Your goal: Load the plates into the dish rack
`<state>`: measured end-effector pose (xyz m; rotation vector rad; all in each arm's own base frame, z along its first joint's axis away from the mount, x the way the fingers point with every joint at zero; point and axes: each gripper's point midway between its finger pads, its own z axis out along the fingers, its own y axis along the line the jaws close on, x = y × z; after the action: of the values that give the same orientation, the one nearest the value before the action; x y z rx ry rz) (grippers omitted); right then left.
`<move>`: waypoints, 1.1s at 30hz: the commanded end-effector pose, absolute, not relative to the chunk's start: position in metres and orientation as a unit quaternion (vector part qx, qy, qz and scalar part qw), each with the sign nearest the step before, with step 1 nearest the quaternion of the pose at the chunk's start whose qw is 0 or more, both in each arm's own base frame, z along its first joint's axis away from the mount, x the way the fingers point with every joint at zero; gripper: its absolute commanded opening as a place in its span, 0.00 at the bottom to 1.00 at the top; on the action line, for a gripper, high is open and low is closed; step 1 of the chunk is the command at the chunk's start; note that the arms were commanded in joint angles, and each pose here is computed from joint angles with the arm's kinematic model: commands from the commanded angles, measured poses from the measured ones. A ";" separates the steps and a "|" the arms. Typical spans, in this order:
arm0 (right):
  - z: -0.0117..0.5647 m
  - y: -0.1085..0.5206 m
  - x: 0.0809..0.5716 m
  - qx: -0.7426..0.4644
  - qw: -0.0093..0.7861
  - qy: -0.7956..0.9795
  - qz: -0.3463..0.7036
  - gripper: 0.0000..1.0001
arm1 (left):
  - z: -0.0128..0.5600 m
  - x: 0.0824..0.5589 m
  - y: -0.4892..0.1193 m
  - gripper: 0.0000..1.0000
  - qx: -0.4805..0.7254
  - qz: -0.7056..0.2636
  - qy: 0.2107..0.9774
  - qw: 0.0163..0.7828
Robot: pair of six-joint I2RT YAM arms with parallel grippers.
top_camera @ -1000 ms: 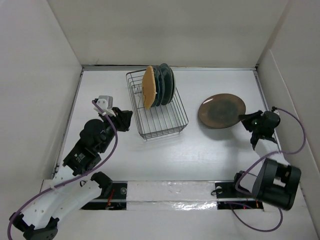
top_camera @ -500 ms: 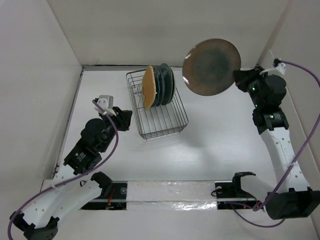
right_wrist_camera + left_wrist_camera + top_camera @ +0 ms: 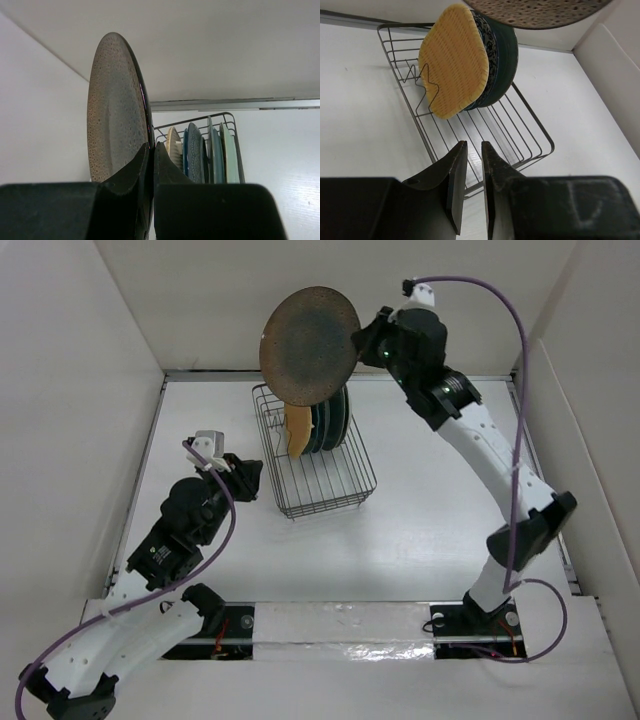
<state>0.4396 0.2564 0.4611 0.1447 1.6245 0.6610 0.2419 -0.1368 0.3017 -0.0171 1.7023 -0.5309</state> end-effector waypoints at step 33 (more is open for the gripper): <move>0.448 0.352 0.472 0.035 0.744 0.667 -0.014 0.00 | 0.332 0.232 -0.114 0.51 -0.060 -0.243 0.702 0.667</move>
<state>0.4842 0.3693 0.3464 -0.1667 1.7025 -0.1077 0.2318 -0.1117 0.3237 -0.1294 1.6102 -0.5248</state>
